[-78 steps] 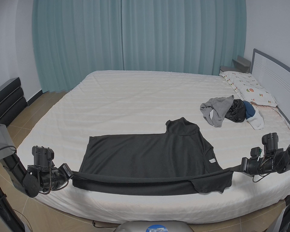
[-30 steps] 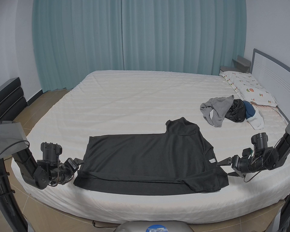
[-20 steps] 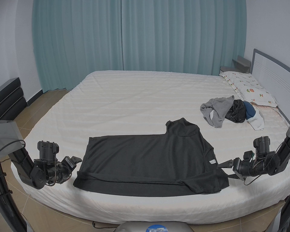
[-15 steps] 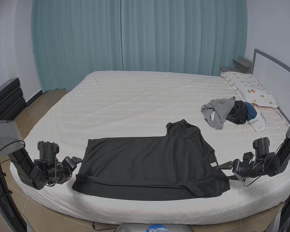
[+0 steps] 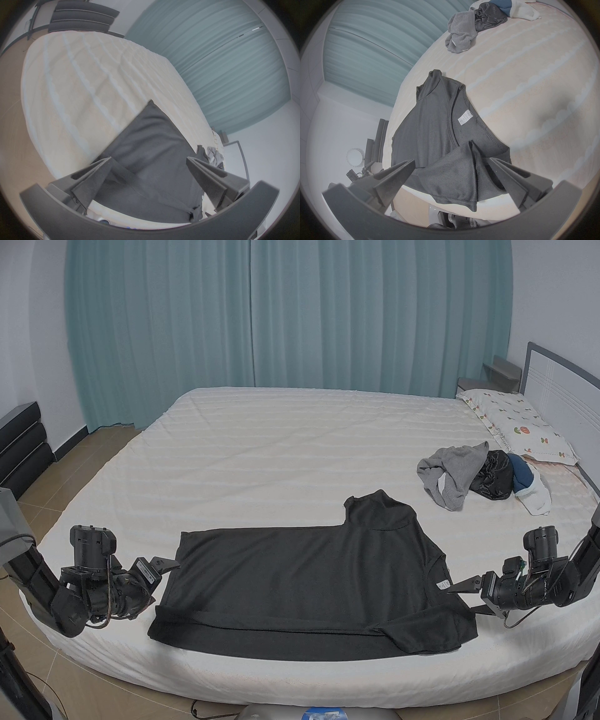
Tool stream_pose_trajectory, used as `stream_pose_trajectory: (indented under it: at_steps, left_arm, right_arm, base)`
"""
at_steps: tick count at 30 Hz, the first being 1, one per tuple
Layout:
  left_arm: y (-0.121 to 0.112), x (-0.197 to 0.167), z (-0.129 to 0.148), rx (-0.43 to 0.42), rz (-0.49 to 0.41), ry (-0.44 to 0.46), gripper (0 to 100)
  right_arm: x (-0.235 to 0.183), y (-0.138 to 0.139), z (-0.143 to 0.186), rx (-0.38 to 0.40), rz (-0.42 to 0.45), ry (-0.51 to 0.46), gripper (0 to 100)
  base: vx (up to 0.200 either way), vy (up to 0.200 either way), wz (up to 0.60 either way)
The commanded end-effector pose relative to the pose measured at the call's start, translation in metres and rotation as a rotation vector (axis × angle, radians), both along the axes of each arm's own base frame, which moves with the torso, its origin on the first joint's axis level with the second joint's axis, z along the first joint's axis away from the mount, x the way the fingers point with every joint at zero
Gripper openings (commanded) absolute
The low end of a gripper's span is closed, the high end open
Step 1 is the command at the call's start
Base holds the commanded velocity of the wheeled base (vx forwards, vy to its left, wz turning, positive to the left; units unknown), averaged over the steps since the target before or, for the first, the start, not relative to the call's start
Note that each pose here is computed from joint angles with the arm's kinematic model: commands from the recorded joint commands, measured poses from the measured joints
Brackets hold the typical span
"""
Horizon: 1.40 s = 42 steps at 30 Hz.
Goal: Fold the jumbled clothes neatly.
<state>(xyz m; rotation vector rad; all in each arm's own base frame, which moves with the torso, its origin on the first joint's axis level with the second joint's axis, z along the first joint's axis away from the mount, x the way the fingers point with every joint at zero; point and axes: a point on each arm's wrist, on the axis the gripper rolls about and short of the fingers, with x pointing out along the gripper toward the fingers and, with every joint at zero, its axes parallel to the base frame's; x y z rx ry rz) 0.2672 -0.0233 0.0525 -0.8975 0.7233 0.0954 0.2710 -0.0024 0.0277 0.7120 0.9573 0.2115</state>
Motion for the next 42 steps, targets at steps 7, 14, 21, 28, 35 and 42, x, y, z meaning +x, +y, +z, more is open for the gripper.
stream_pose_trajectory:
  at_steps: [7,14,21,28,35,42]
  left_arm:
    - [-0.033,0.002,-0.034,0.008,-0.097,0.127,100]
    - [-0.035,0.013,-0.039,0.018,-0.091,0.129,100]
    - [-0.029,0.038,-0.049,0.059,-0.012,0.121,100]
    - [-0.023,0.057,-0.044,0.039,0.087,0.066,100]
    - [-0.008,0.063,-0.032,-0.026,0.186,0.009,100]
    - [0.017,0.062,-0.016,-0.047,0.249,-0.037,100]
  right_arm:
    - [-0.003,0.001,-0.005,-0.004,0.009,0.019,100]
    - [-0.003,0.001,-0.006,-0.005,0.01,0.022,100]
    - [-0.001,0.001,-0.007,-0.006,0.009,0.02,100]
    - [0.001,0.0,-0.007,-0.006,0.009,0.02,100]
    - [0.002,0.0,-0.007,-0.008,0.005,0.009,100]
    - [0.003,-0.001,-0.007,-0.004,-0.006,-0.024,100]
  base:
    - [0.0,0.0,0.0]
    - [0.0,0.0,0.0]
    - [0.0,0.0,0.0]
    - [0.0,0.0,0.0]
    - [0.0,0.0,0.0]
    - [0.0,0.0,0.0]
